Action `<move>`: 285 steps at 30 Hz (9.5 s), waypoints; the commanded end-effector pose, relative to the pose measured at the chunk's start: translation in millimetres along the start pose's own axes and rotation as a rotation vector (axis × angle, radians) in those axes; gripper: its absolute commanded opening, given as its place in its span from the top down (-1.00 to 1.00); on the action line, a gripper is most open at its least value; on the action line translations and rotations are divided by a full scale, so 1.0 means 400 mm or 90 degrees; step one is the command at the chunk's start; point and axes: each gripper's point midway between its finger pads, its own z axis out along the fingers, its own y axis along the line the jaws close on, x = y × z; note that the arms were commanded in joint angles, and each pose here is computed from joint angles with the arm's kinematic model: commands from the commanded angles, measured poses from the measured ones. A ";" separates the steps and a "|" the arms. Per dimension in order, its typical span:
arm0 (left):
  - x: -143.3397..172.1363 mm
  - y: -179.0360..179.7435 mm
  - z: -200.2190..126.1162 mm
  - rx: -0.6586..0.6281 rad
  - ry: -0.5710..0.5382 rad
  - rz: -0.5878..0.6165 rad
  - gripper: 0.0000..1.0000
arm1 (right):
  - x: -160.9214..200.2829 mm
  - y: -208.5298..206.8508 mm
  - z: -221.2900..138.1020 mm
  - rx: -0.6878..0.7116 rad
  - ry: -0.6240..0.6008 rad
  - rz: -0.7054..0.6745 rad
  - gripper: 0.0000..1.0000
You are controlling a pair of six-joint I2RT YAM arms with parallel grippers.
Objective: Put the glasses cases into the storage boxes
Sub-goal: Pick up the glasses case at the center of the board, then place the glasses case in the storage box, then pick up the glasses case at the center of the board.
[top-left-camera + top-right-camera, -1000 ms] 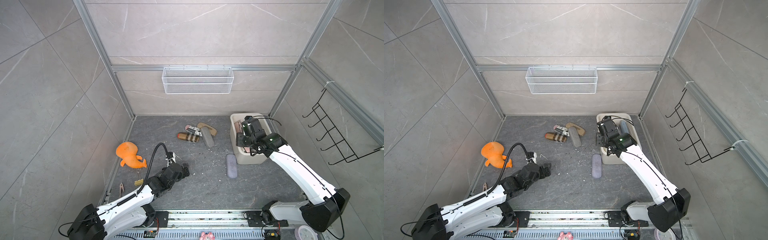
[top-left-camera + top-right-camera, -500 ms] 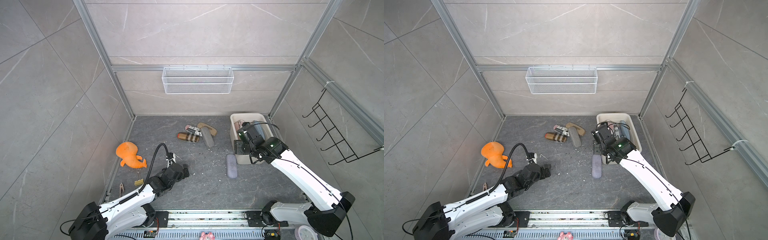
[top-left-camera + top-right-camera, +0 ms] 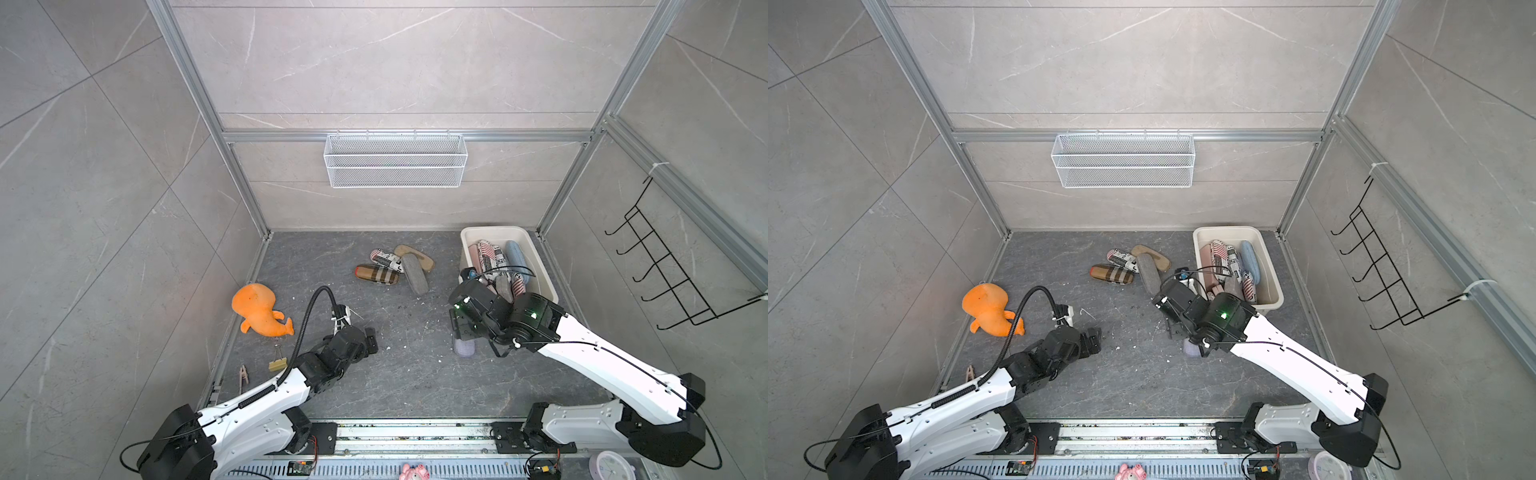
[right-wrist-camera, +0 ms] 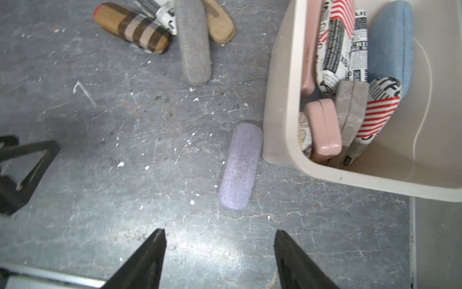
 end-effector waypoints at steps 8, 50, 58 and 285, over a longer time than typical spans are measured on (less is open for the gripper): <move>-0.029 -0.007 0.007 0.008 -0.026 -0.002 -0.97 | 0.165 0.037 0.060 0.052 0.097 0.019 -0.69; -0.019 -0.037 0.042 0.019 0.006 -0.023 -0.96 | 0.247 -0.073 0.382 0.067 0.170 0.150 -1.00; -0.020 -0.032 0.044 0.013 0.006 -0.020 -0.97 | 0.236 -0.084 0.402 0.071 0.166 0.165 -1.00; -0.014 0.026 0.059 -0.013 0.091 -0.101 -0.97 | -0.233 0.091 0.858 -0.173 0.158 -0.042 -0.34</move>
